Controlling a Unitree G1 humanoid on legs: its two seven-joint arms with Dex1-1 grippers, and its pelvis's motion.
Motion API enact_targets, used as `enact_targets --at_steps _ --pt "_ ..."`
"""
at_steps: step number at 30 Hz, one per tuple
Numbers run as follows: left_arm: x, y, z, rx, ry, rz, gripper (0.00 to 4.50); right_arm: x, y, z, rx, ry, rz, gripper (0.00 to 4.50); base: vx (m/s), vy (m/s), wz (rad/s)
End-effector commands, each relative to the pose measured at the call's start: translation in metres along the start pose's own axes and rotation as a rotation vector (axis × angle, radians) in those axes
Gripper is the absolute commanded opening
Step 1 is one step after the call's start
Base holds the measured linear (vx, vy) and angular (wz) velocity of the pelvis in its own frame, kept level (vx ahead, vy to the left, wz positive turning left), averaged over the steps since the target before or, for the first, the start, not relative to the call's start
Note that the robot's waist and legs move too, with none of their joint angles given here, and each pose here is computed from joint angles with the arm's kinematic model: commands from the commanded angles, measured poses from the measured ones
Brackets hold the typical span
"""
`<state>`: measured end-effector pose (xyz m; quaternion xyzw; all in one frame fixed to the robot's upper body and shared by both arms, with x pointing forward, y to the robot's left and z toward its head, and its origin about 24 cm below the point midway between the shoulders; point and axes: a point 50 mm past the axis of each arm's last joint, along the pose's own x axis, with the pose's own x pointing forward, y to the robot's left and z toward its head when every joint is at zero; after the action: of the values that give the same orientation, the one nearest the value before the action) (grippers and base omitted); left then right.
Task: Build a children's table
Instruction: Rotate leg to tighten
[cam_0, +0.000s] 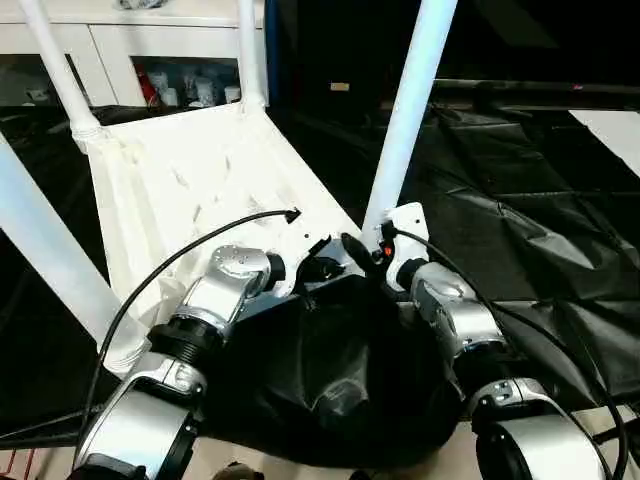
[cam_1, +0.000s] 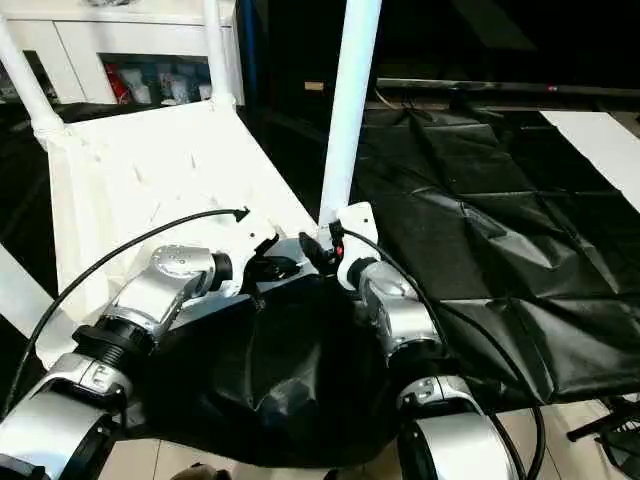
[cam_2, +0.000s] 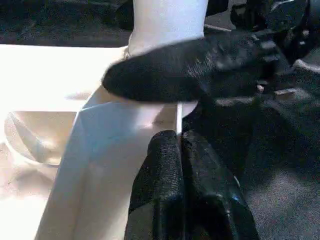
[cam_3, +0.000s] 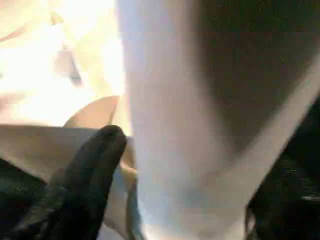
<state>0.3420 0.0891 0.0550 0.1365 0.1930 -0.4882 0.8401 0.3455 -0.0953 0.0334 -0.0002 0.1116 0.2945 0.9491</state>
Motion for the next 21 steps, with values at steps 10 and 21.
enact_targets --at_steps 10,21 --pt "-0.006 0.001 0.016 0.091 -0.076 -0.049 0.0 -0.057 -0.023 0.002 -0.176 0.042 0.424 3.71 0.0 0.0 0.0" --pt "-0.016 -0.005 0.004 0.114 -0.058 -0.172 0.0 -0.086 -0.041 0.009 -0.199 0.059 0.464 3.71 0.0 0.0 0.0"
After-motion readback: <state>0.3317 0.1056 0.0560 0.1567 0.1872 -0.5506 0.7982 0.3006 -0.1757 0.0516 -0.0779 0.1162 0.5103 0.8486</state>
